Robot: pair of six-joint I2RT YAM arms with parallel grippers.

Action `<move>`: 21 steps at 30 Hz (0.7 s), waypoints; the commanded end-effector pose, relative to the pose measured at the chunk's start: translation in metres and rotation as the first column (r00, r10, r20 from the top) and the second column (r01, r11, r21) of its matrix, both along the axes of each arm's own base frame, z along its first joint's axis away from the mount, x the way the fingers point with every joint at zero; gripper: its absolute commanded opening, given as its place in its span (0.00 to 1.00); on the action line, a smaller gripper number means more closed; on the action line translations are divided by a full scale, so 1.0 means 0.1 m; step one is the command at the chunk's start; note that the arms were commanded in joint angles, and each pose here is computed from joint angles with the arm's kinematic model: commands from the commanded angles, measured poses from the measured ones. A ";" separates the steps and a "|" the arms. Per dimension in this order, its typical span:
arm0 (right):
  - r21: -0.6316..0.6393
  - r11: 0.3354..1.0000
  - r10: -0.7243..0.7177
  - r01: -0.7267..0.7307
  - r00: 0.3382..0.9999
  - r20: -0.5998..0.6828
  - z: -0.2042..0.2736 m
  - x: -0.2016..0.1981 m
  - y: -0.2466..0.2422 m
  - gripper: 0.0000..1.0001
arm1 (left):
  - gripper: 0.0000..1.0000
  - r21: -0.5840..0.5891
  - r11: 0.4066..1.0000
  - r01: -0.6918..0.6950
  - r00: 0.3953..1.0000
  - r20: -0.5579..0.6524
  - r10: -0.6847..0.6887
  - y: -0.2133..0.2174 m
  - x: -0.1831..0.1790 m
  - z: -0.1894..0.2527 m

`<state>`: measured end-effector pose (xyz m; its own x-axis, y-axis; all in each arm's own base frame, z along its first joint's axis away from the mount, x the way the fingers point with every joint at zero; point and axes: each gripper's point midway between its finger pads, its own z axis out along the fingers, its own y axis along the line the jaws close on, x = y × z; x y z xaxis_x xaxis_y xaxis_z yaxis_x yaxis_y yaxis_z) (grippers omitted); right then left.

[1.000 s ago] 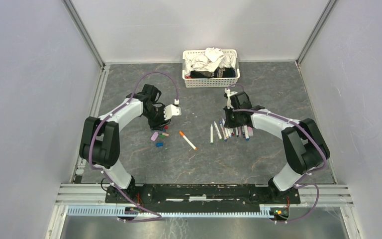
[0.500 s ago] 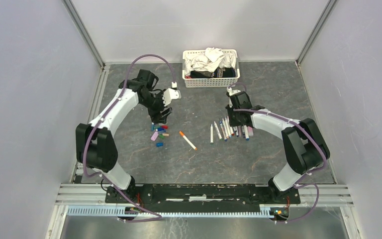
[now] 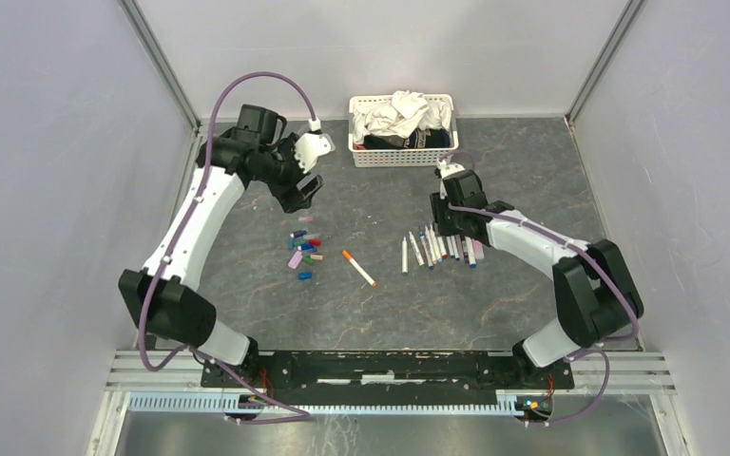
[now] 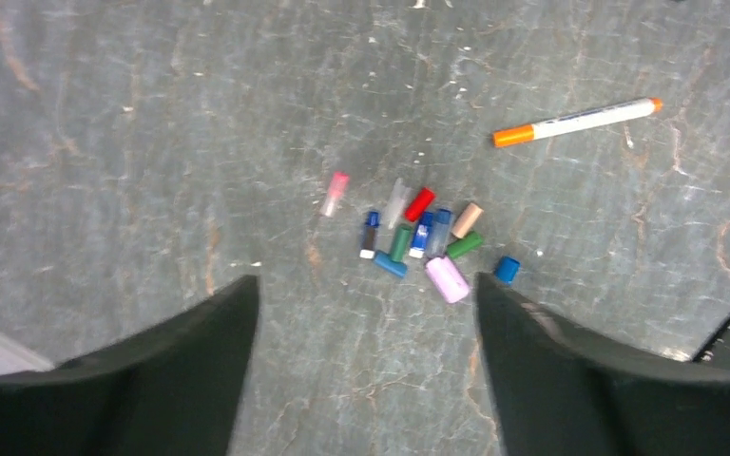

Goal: Open the pen caps

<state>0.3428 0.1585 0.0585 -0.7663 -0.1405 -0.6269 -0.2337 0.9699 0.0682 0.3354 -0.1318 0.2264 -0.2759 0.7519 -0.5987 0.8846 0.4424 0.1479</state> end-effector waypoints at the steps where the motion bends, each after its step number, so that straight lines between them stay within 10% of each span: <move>1: 0.080 0.992 0.083 -0.097 0.984 0.160 0.59 0.08 0.43 0.46 | 0.98 -0.016 0.988 -0.151 0.981 0.119 0.152 0.17 0.08 0.25; 9: 0.043 0.889 0.447 -0.455 0.886 0.126 0.41 -0.51 1.56 0.60 | 1.00 0.013 0.973 -0.228 0.974 0.003 0.228 0.41 0.03 -0.09; 21: -0.036 0.815 0.579 -0.578 0.815 0.012 -0.21 -0.80 1.97 0.60 | 1.00 -0.018 0.990 -0.138 0.987 -0.080 0.136 0.32 -0.26 -0.23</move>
